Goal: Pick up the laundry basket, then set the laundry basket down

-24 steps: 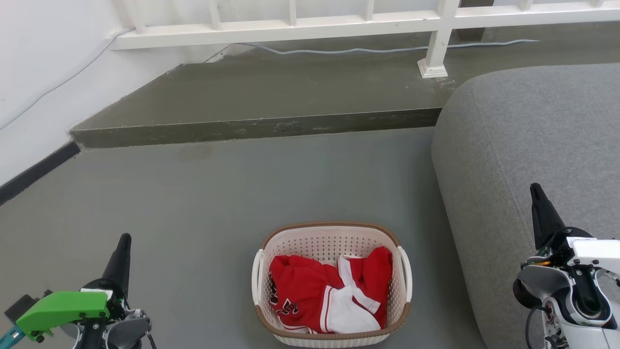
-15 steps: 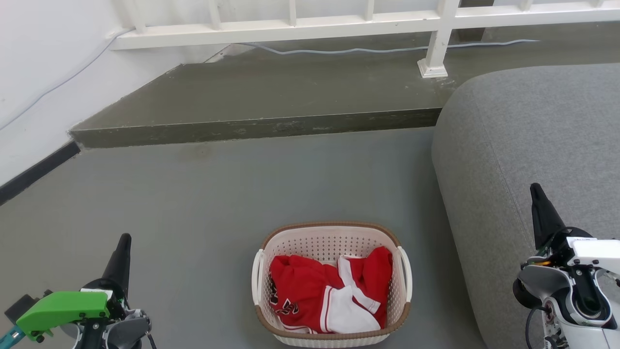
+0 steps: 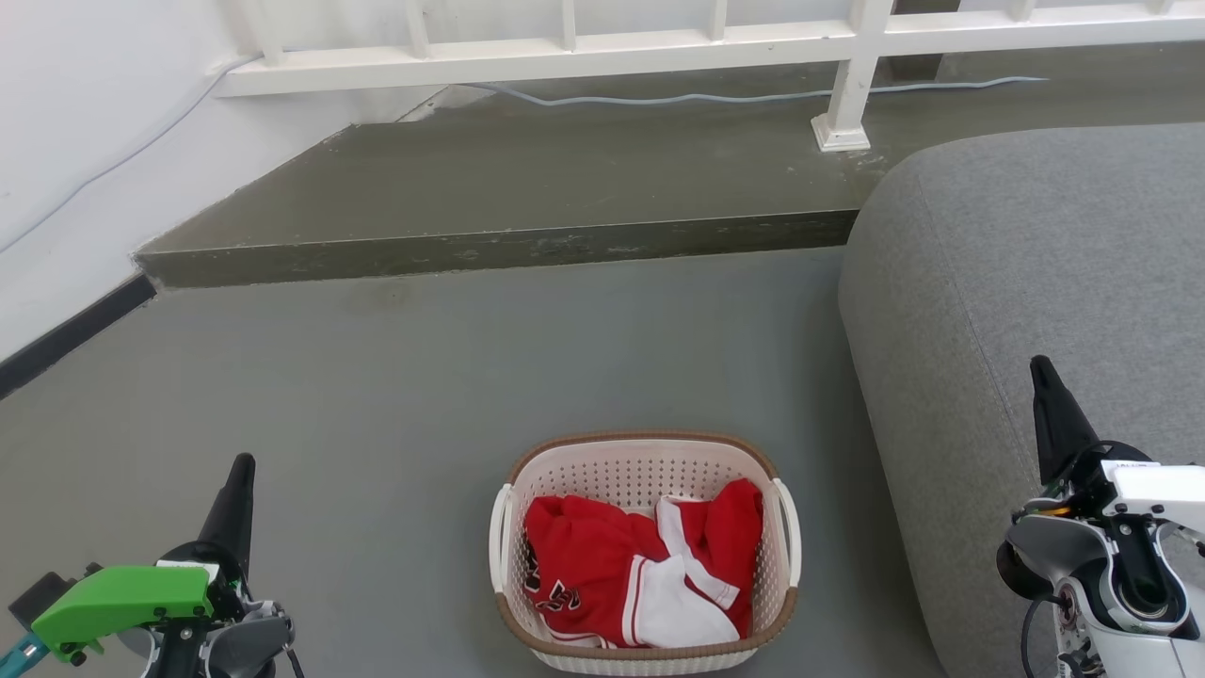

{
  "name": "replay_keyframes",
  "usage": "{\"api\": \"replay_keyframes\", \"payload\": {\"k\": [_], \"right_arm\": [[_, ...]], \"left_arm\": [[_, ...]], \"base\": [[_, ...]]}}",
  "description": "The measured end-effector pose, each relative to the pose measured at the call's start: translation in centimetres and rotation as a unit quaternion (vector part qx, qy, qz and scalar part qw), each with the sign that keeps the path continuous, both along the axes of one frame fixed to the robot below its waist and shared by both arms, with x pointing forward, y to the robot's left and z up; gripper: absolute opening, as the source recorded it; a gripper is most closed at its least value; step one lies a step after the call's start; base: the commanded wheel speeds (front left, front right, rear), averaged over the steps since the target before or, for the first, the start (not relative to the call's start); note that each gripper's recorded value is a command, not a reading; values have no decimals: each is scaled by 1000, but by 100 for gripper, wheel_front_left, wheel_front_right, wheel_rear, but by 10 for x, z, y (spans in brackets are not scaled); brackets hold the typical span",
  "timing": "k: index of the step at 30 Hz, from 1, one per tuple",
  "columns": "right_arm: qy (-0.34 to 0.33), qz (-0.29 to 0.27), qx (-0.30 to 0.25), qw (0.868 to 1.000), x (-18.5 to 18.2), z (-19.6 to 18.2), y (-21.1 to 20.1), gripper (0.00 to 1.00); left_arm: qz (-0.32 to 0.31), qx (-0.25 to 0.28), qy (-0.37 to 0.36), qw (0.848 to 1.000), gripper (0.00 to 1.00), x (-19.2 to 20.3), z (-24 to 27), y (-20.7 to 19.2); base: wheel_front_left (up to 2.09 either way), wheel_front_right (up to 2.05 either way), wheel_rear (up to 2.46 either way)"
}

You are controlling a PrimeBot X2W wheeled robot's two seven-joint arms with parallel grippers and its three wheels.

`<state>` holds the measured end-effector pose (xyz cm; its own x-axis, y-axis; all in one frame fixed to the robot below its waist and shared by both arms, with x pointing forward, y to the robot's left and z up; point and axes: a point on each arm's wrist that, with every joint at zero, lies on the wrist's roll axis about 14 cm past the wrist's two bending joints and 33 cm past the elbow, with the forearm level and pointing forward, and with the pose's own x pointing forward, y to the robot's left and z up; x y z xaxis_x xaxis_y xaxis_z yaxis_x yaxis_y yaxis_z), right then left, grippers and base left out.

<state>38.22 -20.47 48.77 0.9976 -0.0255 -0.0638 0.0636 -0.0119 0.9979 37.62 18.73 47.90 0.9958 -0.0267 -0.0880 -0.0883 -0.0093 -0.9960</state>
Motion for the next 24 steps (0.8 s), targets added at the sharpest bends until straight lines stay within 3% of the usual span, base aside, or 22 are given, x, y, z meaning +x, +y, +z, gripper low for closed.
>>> {"api": "replay_keyframes", "payload": {"k": [24], "right_arm": [[0,0,0,1000,0,0,0,0]], "left_arm": [[0,0,0,1000,0,0,0,0]], "base": [[0,0,0]]}}
